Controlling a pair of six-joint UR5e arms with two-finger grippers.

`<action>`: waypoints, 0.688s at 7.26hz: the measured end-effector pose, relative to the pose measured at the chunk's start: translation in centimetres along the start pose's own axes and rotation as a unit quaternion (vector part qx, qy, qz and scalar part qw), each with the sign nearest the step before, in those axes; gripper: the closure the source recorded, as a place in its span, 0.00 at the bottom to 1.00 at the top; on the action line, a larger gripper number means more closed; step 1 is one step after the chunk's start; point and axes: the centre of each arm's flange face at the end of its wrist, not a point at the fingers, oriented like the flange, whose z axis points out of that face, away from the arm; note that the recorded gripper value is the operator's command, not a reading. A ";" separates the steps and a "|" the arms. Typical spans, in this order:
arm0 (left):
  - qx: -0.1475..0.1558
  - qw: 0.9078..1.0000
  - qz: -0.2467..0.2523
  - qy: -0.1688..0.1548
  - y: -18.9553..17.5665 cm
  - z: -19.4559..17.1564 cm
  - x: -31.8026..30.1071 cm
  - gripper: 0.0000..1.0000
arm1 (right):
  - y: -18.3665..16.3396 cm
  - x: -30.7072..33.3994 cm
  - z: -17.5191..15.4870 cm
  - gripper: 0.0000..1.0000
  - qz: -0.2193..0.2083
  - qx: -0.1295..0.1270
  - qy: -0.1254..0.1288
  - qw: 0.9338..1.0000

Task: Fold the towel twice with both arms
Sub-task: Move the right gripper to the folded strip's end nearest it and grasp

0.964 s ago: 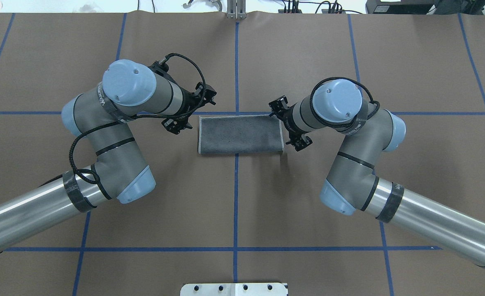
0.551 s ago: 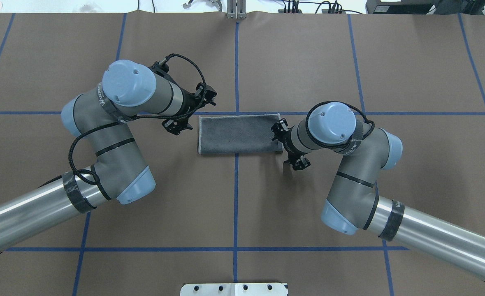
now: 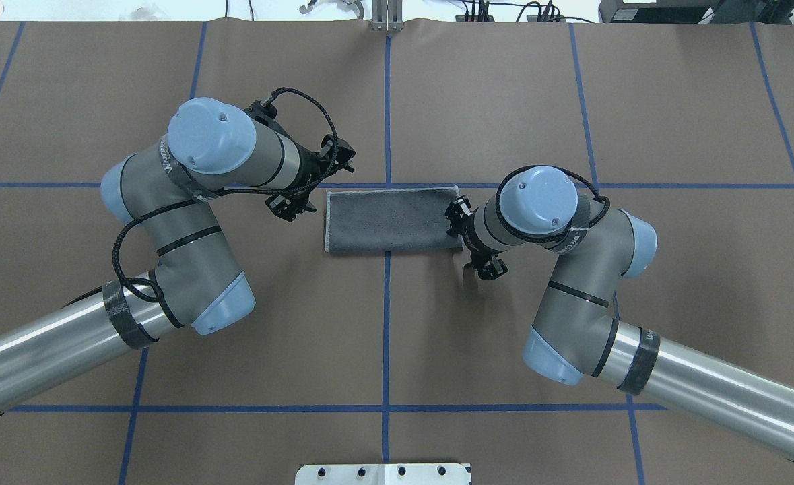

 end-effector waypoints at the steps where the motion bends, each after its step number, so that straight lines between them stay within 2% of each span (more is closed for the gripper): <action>1: 0.000 1.000 0.000 -0.001 0.0 0.1 -0.1 0.00 | 0.0 0.0 0.0 1.00 0.003 0.000 -0.001 1.000; 5: 0.001 1.000 -0.001 -0.004 0.2 0.4 -0.3 0.00 | 0.4 -0.2 -0.9 1.00 0.007 -0.006 -0.009 1.000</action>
